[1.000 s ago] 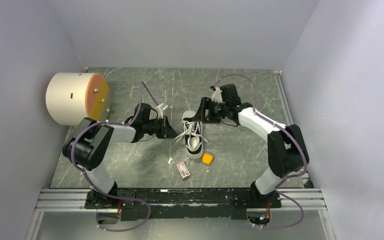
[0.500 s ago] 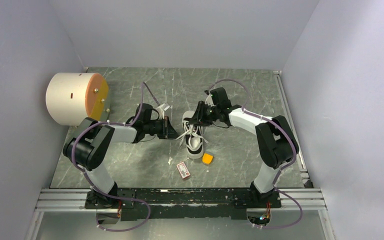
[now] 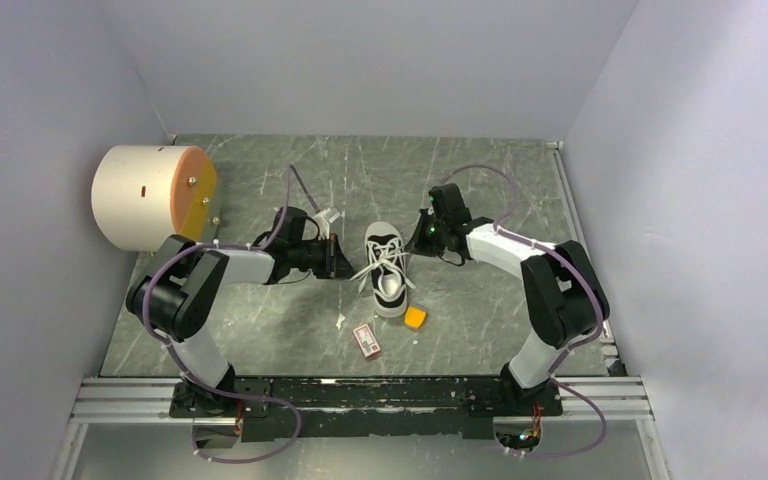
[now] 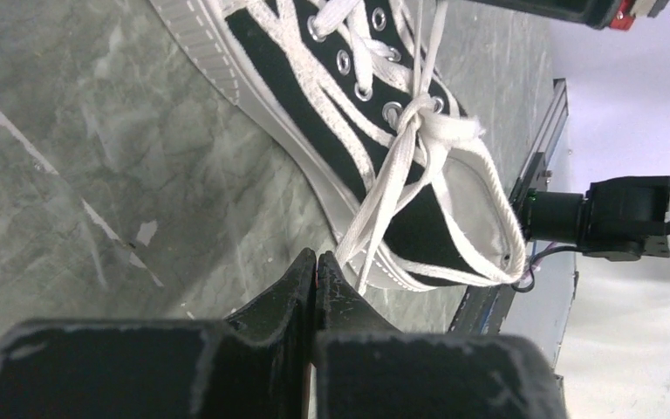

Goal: Tie the shoes

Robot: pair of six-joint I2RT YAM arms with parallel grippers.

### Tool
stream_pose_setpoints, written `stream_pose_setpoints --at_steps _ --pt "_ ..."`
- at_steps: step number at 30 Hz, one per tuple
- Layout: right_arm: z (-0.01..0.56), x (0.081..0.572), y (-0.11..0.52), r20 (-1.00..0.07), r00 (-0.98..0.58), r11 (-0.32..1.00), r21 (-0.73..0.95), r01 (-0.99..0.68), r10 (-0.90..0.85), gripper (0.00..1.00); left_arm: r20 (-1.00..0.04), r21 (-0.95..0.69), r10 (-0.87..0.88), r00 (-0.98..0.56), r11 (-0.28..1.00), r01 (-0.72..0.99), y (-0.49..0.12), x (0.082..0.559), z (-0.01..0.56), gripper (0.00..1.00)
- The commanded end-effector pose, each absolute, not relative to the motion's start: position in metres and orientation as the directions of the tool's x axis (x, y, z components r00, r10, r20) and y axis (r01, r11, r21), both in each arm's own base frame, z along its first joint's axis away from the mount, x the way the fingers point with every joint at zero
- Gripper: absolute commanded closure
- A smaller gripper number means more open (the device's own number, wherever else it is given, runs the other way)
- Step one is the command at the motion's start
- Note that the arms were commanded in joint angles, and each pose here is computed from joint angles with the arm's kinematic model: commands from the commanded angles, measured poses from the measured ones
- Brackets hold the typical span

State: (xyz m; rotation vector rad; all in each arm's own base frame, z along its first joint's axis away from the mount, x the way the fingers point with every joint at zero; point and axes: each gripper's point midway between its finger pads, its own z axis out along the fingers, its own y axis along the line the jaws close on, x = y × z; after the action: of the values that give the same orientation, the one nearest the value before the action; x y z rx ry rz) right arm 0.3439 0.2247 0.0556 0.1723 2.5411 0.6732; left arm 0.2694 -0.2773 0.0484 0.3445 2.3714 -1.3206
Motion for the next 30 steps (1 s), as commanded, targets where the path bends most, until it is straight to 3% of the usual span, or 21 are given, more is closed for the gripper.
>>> stream_pose_setpoints --at_steps 1,5,11,12,13,17,20,23,26,30 --pt "0.043 0.357 0.188 -0.520 -0.811 0.917 0.397 0.047 0.267 1.00 -0.404 -0.726 0.064 -0.912 0.584 0.363 -0.264 0.250 0.020 0.95" --pt "0.034 0.353 0.178 -0.513 -0.809 0.915 0.397 0.073 0.287 1.00 -0.410 -0.725 0.065 -0.910 0.582 0.369 -0.262 0.248 0.016 0.95" --pt "0.055 0.359 0.191 -0.536 -0.808 0.899 0.437 -0.019 0.243 1.00 -0.471 -0.670 0.080 -0.878 0.615 0.415 -0.263 0.268 0.033 0.95" --pt "0.058 0.358 0.194 -0.524 -0.822 0.896 0.443 -0.040 0.222 1.00 -0.476 -0.650 0.084 -0.875 0.636 0.415 -0.261 0.272 0.036 0.91" --pt "0.060 0.357 0.195 -0.510 -0.835 0.891 0.451 -0.055 0.207 0.98 -0.495 -0.626 0.080 -0.865 0.657 0.419 -0.258 0.277 0.041 0.79" --pt "0.075 0.345 0.193 -0.496 -0.857 0.886 0.449 -0.115 0.140 0.53 -0.593 -0.521 0.055 -0.803 0.735 0.434 -0.240 0.292 0.070 0.57" --pt "0.102 0.336 0.178 -0.545 -0.831 0.909 0.396 -0.134 0.115 0.34 -0.628 -0.436 0.068 -0.775 0.795 0.423 -0.220 0.293 0.084 0.54" --pt "0.133 0.328 0.156 -0.596 -0.798 0.943 0.307 -0.127 0.087 0.23 -0.667 -0.377 0.075 -0.742 0.824 0.423 -0.204 0.290 0.110 0.50" --pt "0.167 0.320 0.131 -0.651 -0.754 0.972 0.224 -0.078 0.089 0.18 -0.743 -0.339 0.053 -0.667 0.829 0.444 -0.193 0.286 0.157 0.21" --pt "0.220 0.305 0.101 -0.730 -0.677 0.988 0.150 -0.025 0.094 0.15 -0.876 -0.271 -0.010 -0.483 0.838 0.474 -0.177 0.280 0.247 0.16"
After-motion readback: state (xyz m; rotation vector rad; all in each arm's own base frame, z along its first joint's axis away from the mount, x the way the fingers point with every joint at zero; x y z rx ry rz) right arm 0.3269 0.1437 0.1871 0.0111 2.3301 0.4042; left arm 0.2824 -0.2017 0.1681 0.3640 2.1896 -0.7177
